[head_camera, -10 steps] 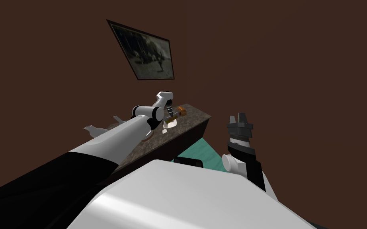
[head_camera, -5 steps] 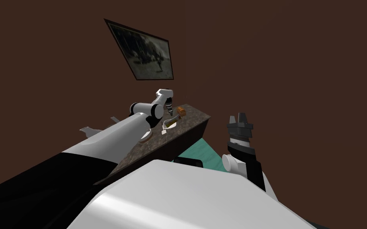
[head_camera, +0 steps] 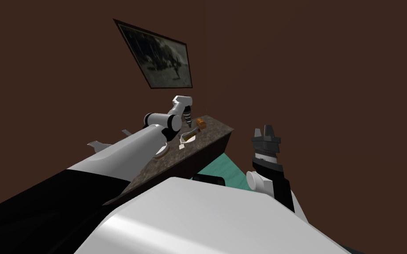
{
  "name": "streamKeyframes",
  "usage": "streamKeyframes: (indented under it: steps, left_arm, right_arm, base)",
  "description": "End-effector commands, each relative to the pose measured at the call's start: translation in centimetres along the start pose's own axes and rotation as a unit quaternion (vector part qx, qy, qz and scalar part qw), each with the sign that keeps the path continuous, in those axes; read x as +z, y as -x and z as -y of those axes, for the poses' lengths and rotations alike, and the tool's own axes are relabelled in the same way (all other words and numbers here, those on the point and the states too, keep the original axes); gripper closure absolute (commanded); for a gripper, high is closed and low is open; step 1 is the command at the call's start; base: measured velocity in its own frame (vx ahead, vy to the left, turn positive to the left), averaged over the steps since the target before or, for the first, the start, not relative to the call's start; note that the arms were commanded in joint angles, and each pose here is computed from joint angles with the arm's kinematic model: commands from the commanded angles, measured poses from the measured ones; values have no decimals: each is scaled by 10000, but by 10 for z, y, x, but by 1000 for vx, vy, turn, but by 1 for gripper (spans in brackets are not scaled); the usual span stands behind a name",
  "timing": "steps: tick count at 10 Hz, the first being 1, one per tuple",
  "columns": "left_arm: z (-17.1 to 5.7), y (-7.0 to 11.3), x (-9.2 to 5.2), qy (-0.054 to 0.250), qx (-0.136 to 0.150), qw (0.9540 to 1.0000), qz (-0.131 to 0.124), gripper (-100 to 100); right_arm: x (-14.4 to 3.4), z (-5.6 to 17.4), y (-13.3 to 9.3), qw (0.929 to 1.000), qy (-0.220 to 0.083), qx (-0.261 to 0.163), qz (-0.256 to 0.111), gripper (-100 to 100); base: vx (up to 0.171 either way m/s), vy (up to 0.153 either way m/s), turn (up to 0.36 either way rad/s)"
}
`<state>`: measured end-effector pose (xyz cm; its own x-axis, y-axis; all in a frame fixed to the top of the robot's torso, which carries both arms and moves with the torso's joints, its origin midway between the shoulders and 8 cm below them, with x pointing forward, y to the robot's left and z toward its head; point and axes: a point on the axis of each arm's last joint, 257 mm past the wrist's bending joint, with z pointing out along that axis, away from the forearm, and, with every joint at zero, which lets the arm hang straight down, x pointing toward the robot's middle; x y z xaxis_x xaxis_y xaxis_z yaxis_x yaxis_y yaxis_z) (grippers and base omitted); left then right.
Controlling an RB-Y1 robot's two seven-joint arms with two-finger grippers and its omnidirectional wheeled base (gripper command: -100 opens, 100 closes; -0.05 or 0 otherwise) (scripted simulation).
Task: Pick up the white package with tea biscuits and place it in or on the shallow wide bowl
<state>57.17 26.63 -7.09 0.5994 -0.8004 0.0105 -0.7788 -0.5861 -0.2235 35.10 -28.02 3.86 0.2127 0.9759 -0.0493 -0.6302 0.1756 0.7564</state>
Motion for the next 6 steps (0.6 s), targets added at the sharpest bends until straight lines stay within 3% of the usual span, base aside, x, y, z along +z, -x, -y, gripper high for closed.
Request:
streamKeyframes:
  steps: [1, 2, 6]
  left_arm:
    - [0, 0, 0, 0, 0, 10000, 0, -100]
    - [0, 0, 0, -2, -1, 10000, 0, 0]
    - [0, 0, 0, -2, -1, 10000, -1, 0]
  right_arm:
    - [0, 0, 0, 10000, 0, 0, 0, 0]
    - [0, 0, 0, 10000, 0, 0, 0, 0]
    - [0, 0, 0, 10000, 0, 0, 0, 0]
  base:
    - [0, 0, 0]
    - [0, 0, 0]
    - [0, 0, 0]
